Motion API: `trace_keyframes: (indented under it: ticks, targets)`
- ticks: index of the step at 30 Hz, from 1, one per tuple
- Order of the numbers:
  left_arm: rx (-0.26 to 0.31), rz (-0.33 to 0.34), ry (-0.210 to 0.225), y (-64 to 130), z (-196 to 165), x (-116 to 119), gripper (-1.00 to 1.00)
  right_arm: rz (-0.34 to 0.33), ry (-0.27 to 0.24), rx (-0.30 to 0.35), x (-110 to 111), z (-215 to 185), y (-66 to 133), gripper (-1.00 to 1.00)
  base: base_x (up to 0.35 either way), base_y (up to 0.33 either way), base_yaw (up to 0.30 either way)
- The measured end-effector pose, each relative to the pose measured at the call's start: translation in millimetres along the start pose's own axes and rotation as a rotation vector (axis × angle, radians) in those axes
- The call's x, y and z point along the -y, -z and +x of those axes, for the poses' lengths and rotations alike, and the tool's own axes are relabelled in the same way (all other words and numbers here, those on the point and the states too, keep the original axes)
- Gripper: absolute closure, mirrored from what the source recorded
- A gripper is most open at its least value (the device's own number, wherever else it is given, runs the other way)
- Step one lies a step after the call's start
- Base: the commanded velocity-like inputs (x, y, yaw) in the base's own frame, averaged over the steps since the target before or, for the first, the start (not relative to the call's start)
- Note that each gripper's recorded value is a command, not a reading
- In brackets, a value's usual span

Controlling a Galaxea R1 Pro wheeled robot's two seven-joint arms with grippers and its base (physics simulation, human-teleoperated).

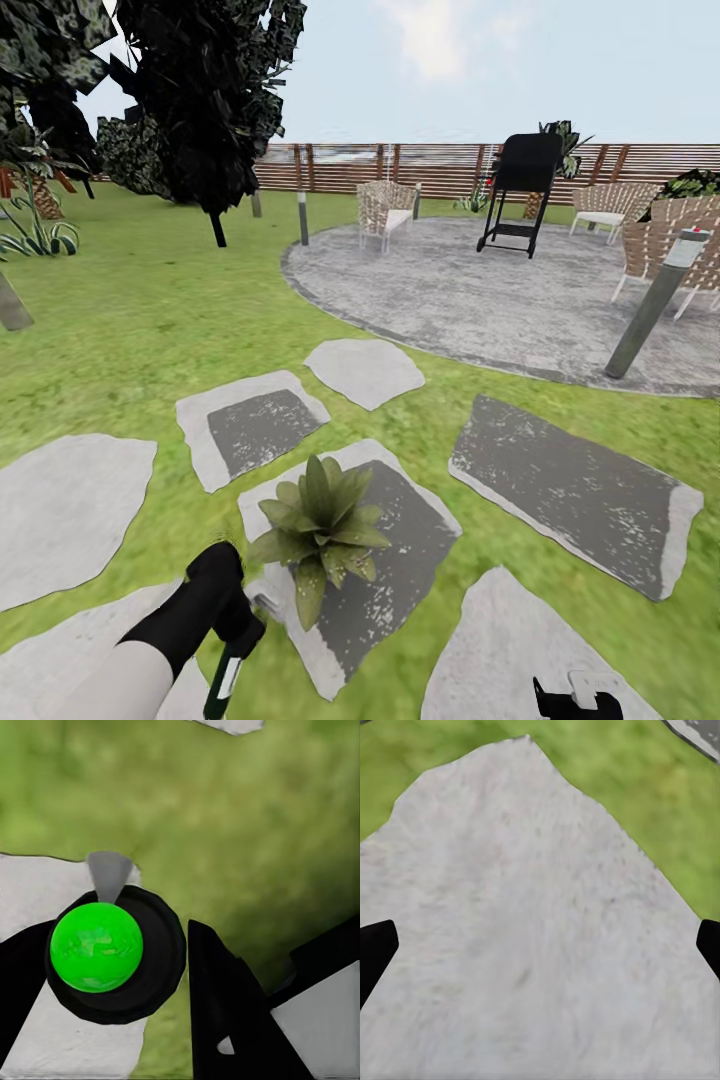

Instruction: Pick up the pesticide atomizer in the garden and spray insectifuge to fully cover both potted plants in the garden.

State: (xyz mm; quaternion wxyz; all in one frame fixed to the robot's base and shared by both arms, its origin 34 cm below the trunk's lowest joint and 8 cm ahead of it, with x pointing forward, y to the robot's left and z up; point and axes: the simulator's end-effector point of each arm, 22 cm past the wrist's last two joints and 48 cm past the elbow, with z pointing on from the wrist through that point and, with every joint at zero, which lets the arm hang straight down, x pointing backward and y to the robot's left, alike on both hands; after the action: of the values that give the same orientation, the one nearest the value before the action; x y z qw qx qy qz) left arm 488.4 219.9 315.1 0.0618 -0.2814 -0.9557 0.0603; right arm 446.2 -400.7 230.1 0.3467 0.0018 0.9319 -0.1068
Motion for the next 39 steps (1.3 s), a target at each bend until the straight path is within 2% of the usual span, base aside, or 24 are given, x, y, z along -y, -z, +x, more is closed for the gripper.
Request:
trace_keyframes:
  ticks: [4, 8, 13, 17, 20, 22, 27, 34, 39]
  targets:
    - [-0.011, -0.015, 0.001, -7.9, 9, 1, 1.0, 0.0, 0.0, 0.0, 0, 0, 0.0, -1.0, 0.0, 0.0, 0.0]
    - [0.004, -0.014, 0.003, -6.4, 3, 3, 1.0, 0.0, 0.0, 0.0, 0, 0, 0.0, -1.0, -0.043, 0.0, 0.0]
    - [0.04, 0.004, 0.07, -2.8, 1, -5, 1.0, 0.0, 0.0, 0.0, 0, 0, -0.2, -1.0, -0.245, 0.0, 0.0]
    - [0.056, -0.021, 0.096, -0.9, 0, -15, 1.0, 0.0, 0.0, 0.0, 0, 0, 0.0, -1.0, -0.1, 0.0, 0.0]
    - [0.06, -0.01, 0.095, -2.2, -4, -7, 1.0, 0.0, 0.0, 0.0, 0, 0, 0.0, -1.0, -0.014, 0.0, 0.0]
    - [0.066, -0.002, 0.084, -3.4, -9, 1, 1.0, 0.001, -0.001, 0.0, 0, 0, 0.0, -1.0, -0.003, 0.0, 0.0]
    - [0.091, -0.008, 0.038, -5.0, -15, 2, 1.0, 0.001, -0.002, 0.0, 0, 0, 0.0, -1.0, -0.001, 0.0, -0.14]
    - [0.073, -0.009, 0.039, -13.9, -1, 2, 1.0, 0.001, -0.002, 0.0, 0, 0, 0.0, -1.0, -0.028, 0.0, -0.228]
    - [0.071, -0.042, 0.041, -14.7, 0, -5, 1.0, 0.001, -0.002, -0.001, 0, 0, -0.2, -1.0, -0.277, 0.069, -0.02]
